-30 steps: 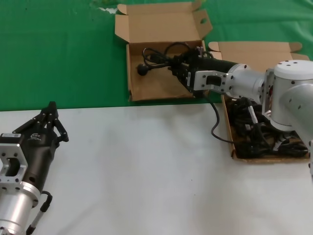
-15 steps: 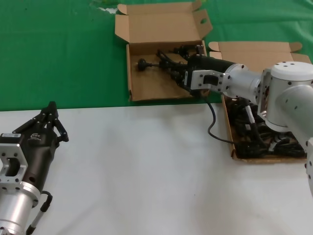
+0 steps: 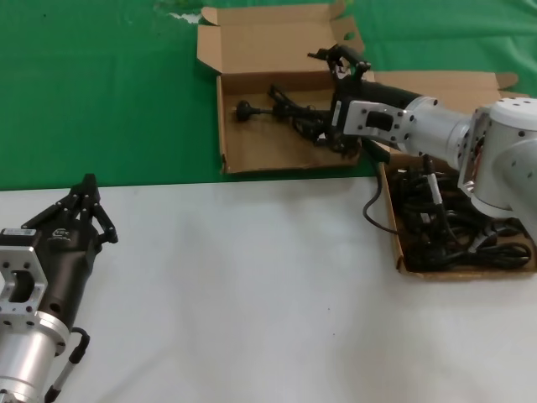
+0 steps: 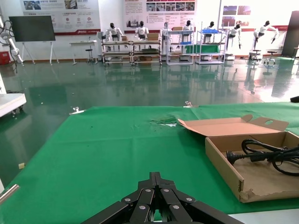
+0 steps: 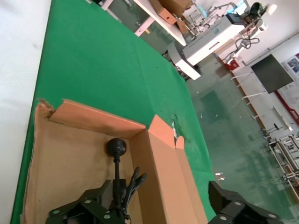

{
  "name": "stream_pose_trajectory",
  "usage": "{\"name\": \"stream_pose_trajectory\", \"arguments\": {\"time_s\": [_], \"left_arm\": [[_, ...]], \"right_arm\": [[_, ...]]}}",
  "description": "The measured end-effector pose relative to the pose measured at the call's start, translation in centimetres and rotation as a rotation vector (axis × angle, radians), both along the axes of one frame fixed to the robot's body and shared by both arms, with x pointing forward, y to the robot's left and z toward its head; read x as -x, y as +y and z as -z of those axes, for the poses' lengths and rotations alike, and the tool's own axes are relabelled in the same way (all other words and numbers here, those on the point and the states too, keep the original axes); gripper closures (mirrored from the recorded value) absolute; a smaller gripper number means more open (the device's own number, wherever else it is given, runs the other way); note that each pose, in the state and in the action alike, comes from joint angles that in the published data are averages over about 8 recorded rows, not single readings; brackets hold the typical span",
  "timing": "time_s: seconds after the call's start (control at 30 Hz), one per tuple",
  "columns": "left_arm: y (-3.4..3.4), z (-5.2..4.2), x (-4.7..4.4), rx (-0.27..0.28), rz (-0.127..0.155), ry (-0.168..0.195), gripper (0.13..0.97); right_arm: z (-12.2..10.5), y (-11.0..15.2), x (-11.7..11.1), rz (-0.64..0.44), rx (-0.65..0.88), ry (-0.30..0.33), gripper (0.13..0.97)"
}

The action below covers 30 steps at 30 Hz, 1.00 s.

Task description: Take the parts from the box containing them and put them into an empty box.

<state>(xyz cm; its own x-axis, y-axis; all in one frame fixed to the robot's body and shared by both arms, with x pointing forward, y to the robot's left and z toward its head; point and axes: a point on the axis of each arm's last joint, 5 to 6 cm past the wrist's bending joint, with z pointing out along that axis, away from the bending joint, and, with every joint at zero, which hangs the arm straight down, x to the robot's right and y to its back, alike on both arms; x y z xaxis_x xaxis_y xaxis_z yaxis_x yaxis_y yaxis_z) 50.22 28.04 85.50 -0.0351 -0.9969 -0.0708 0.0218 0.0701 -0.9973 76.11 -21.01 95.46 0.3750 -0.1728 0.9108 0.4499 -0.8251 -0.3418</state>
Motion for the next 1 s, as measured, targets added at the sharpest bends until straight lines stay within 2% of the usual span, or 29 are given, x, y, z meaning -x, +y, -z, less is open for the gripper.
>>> {"name": "stream_pose_trajectory", "arguments": {"time_s": [0.07,0.33,0.47,0.63,0.77,1.0], "left_arm": [[0.00,0.00,0.00,0.000,0.000,0.000,0.958],[0.00,0.00,0.00,0.000,0.000,0.000,0.943],[0.00,0.00,0.00,0.000,0.000,0.000,0.934],[0.00,0.00,0.00,0.000,0.000,0.000,0.878],[0.00,0.00,0.00,0.000,0.000,0.000,0.844],[0.00,0.00,0.00,0.000,0.000,0.000,0.708]], "right_arm": [[-0.1,-0.2,0.0,-0.001,-0.009,0.000,0.505],[0.2,-0.4,0.1,0.010,-0.026,0.004,0.315],[1.0,-0.7,0.4,0.041,-0.058,0.018,0.269],[2.4,-1.3,0.9,0.093,-0.114,0.040,0.191],[3.7,-1.8,1.6,0.141,-0.168,0.058,0.170],[5.7,-2.8,3.1,0.224,-0.266,0.085,0.133]]}}
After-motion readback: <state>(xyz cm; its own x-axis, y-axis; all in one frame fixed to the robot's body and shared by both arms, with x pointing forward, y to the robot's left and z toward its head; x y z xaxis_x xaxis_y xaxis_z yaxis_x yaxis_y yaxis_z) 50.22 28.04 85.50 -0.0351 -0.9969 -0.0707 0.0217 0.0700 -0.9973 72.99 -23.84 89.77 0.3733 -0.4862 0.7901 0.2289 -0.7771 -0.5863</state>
